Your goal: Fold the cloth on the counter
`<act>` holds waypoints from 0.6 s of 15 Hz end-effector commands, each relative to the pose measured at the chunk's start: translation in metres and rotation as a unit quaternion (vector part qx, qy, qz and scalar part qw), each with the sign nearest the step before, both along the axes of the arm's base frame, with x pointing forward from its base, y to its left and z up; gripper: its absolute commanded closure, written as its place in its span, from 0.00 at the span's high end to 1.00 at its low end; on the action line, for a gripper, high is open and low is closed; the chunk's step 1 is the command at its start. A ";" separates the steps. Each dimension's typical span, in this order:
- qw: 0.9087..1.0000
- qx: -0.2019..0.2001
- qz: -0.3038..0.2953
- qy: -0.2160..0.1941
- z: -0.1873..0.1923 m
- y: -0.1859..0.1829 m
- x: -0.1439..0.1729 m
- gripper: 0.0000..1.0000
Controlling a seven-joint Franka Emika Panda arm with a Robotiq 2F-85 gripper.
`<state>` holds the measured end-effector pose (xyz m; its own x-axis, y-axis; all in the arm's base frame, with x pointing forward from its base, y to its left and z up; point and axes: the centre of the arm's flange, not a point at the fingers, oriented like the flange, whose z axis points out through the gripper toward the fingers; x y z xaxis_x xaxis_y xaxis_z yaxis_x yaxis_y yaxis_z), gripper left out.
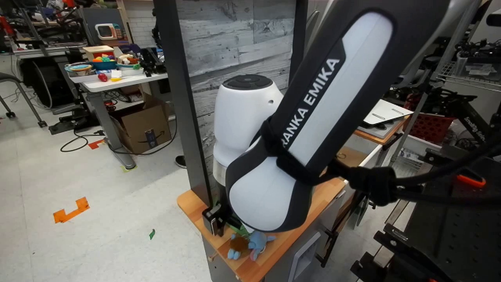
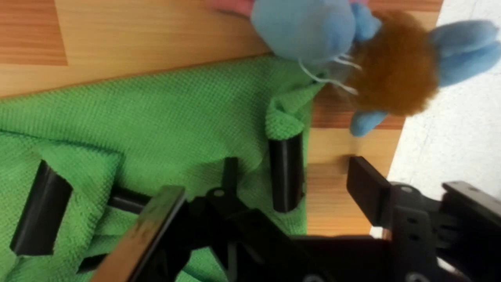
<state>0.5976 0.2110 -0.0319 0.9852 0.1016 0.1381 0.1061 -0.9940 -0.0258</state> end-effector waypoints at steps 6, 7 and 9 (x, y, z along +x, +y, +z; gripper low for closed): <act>1.000 -0.006 -0.002 -0.001 0.000 0.011 0.008 0.04; 1.000 -0.005 -0.003 -0.001 0.001 0.011 0.009 0.01; 1.000 -0.008 -0.007 -0.003 0.004 0.009 0.008 0.00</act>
<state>0.6021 0.2191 -0.0275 0.9819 0.1103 0.1541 0.1156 -0.9930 -0.0259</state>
